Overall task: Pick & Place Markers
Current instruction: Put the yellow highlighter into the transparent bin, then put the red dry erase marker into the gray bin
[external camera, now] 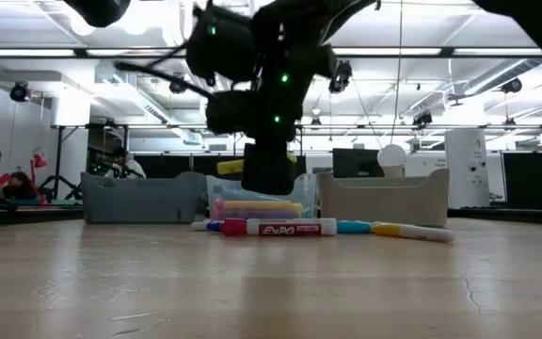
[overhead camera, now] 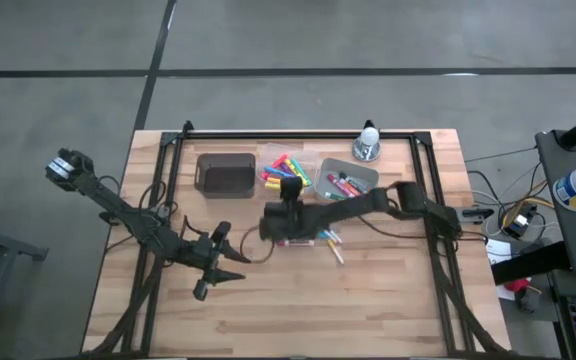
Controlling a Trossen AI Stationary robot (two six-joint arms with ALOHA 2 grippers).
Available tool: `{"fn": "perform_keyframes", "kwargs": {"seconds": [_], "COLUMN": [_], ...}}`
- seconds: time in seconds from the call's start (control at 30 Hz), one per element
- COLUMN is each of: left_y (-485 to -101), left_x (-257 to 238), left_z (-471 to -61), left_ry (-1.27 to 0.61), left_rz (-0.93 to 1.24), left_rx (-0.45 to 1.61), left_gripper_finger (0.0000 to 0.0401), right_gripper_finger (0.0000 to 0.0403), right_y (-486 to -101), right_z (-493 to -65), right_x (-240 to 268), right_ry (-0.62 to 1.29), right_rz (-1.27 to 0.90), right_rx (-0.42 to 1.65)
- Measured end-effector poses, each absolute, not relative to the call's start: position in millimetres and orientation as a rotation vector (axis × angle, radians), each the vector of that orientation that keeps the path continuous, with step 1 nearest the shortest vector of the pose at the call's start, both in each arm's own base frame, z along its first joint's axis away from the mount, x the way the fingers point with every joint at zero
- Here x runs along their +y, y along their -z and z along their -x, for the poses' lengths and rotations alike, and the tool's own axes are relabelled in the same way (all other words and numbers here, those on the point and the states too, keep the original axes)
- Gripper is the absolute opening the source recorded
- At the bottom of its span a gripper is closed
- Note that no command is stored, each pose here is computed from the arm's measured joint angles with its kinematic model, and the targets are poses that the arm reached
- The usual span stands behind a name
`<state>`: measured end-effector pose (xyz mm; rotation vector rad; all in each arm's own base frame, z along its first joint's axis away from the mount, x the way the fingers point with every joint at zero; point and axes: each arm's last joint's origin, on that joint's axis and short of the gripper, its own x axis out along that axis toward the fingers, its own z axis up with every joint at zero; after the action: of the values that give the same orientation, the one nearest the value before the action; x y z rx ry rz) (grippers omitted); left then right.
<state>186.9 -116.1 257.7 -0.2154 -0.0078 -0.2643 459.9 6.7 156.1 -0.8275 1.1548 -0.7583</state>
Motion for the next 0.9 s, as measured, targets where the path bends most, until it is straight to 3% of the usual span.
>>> {"fn": "perform_keyframes", "kwargs": {"seconds": [0.5,0.9], "left_y": [-258,-258], "left_x": [-116,-116], "left_z": [-187,-187], "left_ry": [0.265,0.27], "left_rz": [0.215,0.224], "left_rx": [-0.008,-0.006], "left_gripper_finger": [0.017,0.017], "right_gripper_finger": [0.0069,0.0193], "right_y": [-177,-208], "right_z": [-466,-468], "right_x": [-89,-98], "right_ry": [0.718,0.733], "right_rz": [0.575,0.521], "right_rx": [1.198,1.202]}}
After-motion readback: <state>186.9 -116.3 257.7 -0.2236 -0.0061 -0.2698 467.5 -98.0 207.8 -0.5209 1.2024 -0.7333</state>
